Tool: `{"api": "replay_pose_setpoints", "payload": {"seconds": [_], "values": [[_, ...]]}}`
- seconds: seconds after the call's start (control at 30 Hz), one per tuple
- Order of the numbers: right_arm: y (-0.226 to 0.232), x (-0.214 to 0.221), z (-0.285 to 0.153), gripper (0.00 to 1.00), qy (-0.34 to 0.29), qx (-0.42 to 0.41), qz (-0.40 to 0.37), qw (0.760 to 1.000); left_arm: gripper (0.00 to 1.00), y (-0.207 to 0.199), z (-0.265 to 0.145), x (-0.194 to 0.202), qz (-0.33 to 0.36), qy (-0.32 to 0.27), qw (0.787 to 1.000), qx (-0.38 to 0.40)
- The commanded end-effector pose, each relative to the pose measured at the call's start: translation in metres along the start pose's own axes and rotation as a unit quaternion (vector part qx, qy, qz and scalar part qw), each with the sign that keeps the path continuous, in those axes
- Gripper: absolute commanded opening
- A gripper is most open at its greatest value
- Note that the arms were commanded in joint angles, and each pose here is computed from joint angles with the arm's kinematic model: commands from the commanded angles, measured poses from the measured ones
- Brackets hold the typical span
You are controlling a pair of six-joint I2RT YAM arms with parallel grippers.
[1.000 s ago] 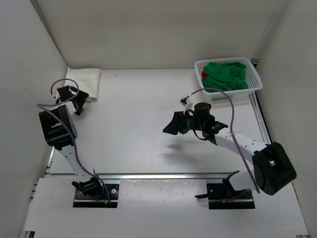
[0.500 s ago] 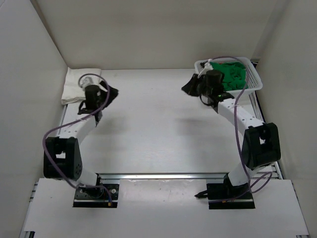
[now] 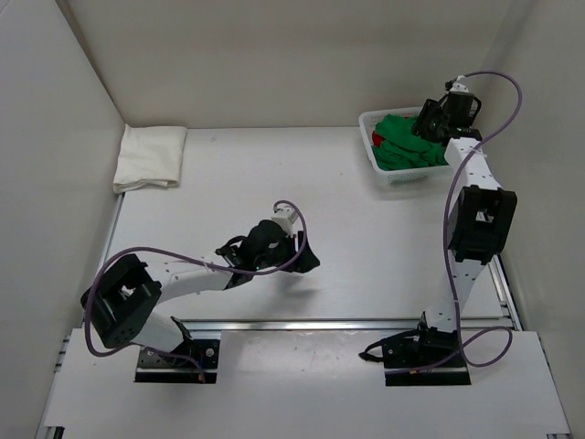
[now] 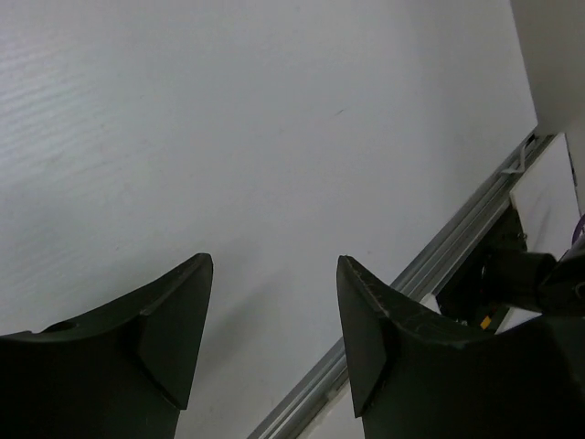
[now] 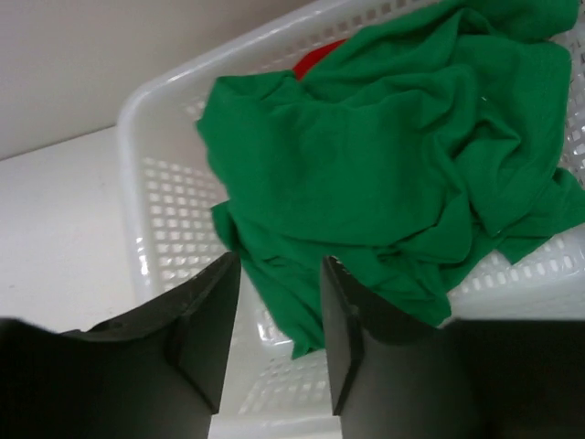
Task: Fold and stack the t-shirts
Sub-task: Grab crumpled tshirt from bin with the right arm
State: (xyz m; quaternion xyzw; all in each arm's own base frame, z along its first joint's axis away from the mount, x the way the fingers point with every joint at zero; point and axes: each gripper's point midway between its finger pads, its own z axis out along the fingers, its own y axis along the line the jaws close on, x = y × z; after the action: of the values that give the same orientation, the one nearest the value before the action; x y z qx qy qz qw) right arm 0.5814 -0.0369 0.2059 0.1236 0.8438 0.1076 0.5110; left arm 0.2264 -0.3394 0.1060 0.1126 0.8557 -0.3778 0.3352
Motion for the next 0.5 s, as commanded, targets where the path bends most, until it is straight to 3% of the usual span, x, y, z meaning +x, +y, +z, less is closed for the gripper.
{"api": "replay_pose_setpoints", "payload": {"seconds": [0.0,0.13,0.37,0.4,0.47], "values": [[-0.017,0.0,0.015,0.42,0.016,0.031,-0.041,0.999,0.68,0.002,-0.014,0.002,-0.009,-0.002,1.0,0.025],[-0.035,0.013,0.047,0.51,0.034,0.056,-0.05,0.997,0.7,0.023,-0.028,0.008,-0.015,-0.014,1.0,0.012],[-0.048,0.016,0.082,0.52,0.046,0.058,-0.036,0.997,0.71,0.033,-0.036,0.008,-0.039,-0.024,0.999,0.013],[-0.045,0.018,0.086,0.5,0.049,0.056,-0.035,0.997,0.7,0.033,-0.036,0.009,-0.039,-0.025,0.999,0.012],[-0.047,0.022,0.091,0.38,0.053,0.051,-0.029,0.997,0.7,0.033,-0.034,0.009,-0.037,-0.025,0.999,0.01]]}}
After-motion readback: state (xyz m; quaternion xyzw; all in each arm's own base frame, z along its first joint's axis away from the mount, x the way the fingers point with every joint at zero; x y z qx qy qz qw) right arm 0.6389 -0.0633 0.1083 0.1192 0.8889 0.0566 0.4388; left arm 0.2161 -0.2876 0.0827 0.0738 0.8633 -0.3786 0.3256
